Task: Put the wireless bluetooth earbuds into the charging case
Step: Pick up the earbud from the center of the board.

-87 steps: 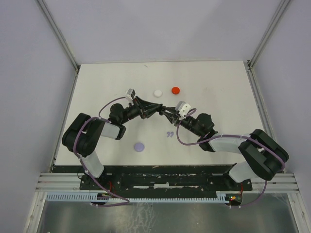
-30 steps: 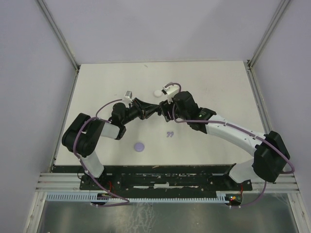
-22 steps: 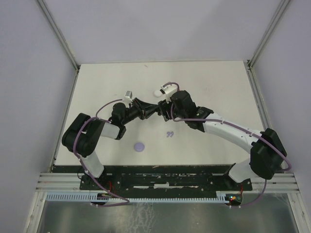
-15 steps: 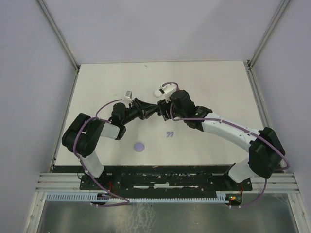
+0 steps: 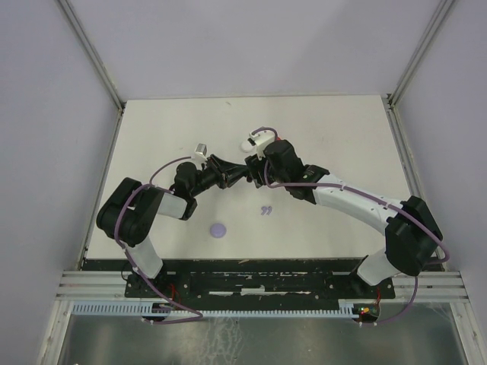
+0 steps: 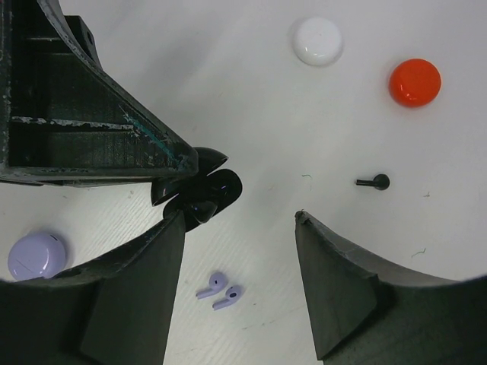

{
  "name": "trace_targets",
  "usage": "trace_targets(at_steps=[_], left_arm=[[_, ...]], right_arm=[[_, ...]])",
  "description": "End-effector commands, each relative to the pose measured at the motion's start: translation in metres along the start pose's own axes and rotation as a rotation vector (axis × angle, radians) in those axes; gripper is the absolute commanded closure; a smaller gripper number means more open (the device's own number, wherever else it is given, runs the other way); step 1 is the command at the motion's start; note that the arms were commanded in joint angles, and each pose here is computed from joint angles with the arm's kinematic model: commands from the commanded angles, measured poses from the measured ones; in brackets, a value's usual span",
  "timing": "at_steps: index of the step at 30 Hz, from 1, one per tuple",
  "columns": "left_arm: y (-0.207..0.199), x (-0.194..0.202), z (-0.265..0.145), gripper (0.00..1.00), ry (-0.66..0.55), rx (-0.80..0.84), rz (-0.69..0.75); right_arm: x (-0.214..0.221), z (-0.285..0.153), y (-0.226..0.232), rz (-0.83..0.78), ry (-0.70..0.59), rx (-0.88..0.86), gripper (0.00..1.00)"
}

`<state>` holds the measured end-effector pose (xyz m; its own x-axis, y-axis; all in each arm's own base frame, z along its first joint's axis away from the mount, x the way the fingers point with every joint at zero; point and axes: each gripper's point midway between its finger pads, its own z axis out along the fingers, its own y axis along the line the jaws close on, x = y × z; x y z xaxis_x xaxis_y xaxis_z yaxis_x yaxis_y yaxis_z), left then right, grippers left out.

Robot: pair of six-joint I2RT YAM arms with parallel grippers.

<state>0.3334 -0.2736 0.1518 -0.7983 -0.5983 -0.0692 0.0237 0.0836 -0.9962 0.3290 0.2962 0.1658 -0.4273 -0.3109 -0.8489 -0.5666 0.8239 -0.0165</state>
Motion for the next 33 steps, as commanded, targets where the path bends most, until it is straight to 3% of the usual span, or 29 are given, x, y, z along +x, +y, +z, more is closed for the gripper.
trace_targets(at_steps=[1, 33], left_arm=[[-0.0292, 0.0029, -0.0036, 0.97, 0.004, 0.093, 0.080], [-0.0310, 0.0059, -0.0066, 0.97, 0.012, 0.098, 0.083]], right_arm=[[-0.0301, -0.0023, -0.0014, 0.005, -0.077, 0.021, 0.33], [-0.0351, 0.0071, -0.0068, 0.002, -0.077, 0.052, 0.33]])
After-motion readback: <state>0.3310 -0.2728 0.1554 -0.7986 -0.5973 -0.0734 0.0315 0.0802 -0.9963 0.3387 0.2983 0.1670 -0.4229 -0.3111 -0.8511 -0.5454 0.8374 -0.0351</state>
